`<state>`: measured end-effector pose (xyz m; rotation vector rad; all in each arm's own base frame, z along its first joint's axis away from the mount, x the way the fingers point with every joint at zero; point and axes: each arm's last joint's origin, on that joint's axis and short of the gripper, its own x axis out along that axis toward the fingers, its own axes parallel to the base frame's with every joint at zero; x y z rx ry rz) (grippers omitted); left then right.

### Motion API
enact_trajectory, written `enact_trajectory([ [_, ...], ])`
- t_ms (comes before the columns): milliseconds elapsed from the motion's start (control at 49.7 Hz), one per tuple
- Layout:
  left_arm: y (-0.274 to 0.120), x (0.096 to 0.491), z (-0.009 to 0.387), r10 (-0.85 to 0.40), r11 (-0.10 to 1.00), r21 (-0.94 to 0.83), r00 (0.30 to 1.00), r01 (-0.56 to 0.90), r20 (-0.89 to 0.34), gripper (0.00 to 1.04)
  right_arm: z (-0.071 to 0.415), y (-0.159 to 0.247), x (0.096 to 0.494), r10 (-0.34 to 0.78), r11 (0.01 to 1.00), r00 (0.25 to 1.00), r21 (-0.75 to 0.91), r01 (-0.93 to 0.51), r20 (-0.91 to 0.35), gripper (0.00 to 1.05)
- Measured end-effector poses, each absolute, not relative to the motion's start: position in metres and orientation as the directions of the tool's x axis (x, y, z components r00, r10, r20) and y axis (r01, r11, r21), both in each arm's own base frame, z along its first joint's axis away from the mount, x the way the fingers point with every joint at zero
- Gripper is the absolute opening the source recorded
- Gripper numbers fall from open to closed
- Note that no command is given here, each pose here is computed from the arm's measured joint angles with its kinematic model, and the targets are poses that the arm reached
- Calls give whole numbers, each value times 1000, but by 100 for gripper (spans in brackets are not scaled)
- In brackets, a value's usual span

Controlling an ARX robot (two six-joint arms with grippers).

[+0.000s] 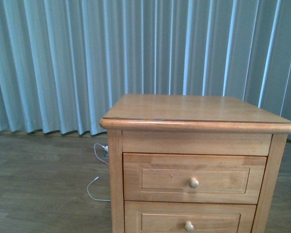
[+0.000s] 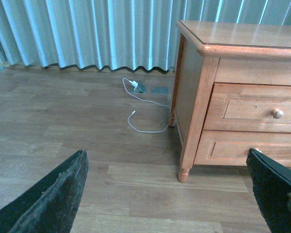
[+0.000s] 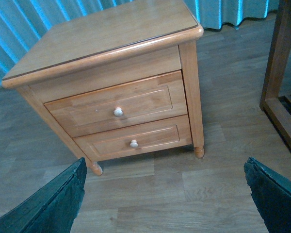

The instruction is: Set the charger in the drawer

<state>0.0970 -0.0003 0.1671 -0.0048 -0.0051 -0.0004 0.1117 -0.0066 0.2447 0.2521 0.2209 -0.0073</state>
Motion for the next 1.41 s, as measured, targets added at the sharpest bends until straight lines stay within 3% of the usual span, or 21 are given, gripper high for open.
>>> enact_trajectory([
  [60, 0, 97, 167, 0, 1000, -5, 1000, 0, 5, 99, 242, -5, 112, -16, 981, 989, 188, 43, -146, 91],
  [181, 0, 97, 167, -1, 1000, -4, 1000, 1, 6, 99, 228, 0, 109, -1, 999, 1000, 54, 0, 6, 66],
  [543, 0, 97, 167, 0, 1000, -4, 1000, 0, 6, 99, 197, 0, 98, -3, 1000, 1000, 7, 3, -1, 1],
  [1407, 0, 97, 167, -1, 1000, -4, 1000, 1, 6, 99, 165, 0, 98, -3, 1000, 1000, 4, 3, -2, 2],
])
